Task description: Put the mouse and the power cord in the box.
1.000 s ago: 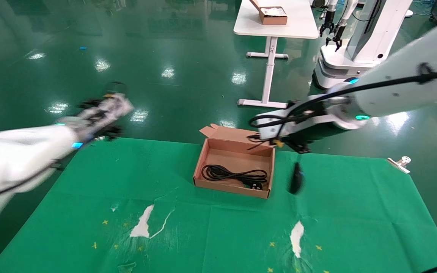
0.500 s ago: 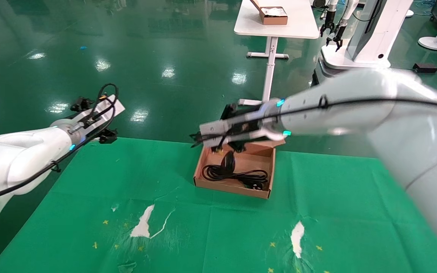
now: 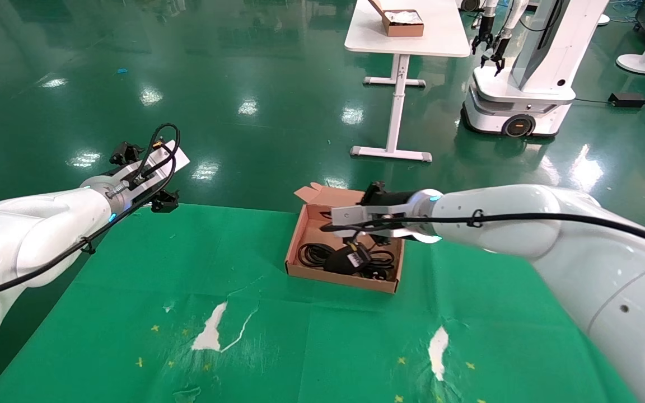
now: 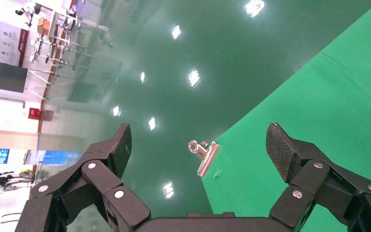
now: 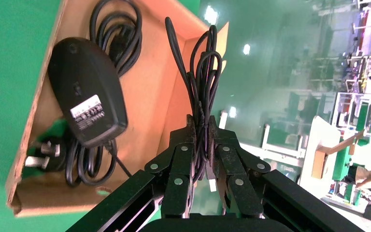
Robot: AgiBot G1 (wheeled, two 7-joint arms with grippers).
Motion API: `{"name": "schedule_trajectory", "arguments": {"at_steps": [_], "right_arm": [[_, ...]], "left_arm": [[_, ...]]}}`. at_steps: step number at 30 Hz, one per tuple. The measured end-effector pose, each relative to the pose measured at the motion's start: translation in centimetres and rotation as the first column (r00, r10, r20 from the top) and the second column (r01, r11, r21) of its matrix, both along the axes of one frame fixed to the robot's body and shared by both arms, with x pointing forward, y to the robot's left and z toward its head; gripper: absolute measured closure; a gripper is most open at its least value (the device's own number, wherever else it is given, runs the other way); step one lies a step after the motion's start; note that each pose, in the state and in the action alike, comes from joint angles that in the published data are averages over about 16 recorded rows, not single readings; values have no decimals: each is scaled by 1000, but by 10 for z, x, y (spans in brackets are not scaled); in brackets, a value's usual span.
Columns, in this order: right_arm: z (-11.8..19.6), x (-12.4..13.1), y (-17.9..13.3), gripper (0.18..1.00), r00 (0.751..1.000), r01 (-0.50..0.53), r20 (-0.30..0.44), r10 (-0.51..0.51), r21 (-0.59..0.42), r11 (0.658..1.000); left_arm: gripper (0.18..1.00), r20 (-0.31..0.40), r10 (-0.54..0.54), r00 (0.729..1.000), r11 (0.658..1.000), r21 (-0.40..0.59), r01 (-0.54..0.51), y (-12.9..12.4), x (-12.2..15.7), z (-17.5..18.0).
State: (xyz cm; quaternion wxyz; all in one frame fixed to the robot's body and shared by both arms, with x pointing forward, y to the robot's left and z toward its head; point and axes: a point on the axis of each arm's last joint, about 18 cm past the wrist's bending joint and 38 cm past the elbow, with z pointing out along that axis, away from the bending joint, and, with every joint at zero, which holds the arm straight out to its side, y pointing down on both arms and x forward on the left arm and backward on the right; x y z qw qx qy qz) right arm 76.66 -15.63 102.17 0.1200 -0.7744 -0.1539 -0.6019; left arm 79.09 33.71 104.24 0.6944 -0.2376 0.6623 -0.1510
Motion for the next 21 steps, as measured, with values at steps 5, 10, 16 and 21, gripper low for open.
{"name": "schedule_trajectory", "arguments": {"at_steps": [5, 10, 16, 21], "right_arm": [[-4, 4, -6, 950, 1000, 23, 0, -23, 8, 1000], [-4, 4, -6, 921, 1000, 24, 0, -24, 8, 1000], [-3, 2, -4, 858, 1000, 14, -3, -14, 8, 1000], [-6, -1, -5, 779, 1000, 2, -25, -1, 34, 999]], "left_arm": [[184, 0, 1, 1000, 1000, -1, -1, 1, 0, 0], [184, 0, 1, 1000, 1000, -1, -1, 1, 0, 0], [184, 0, -1, 1000, 1000, 0, 1, 0, 0, 0], [184, 0, -1, 1000, 1000, 0, 1, 0, 0, 0]]}}
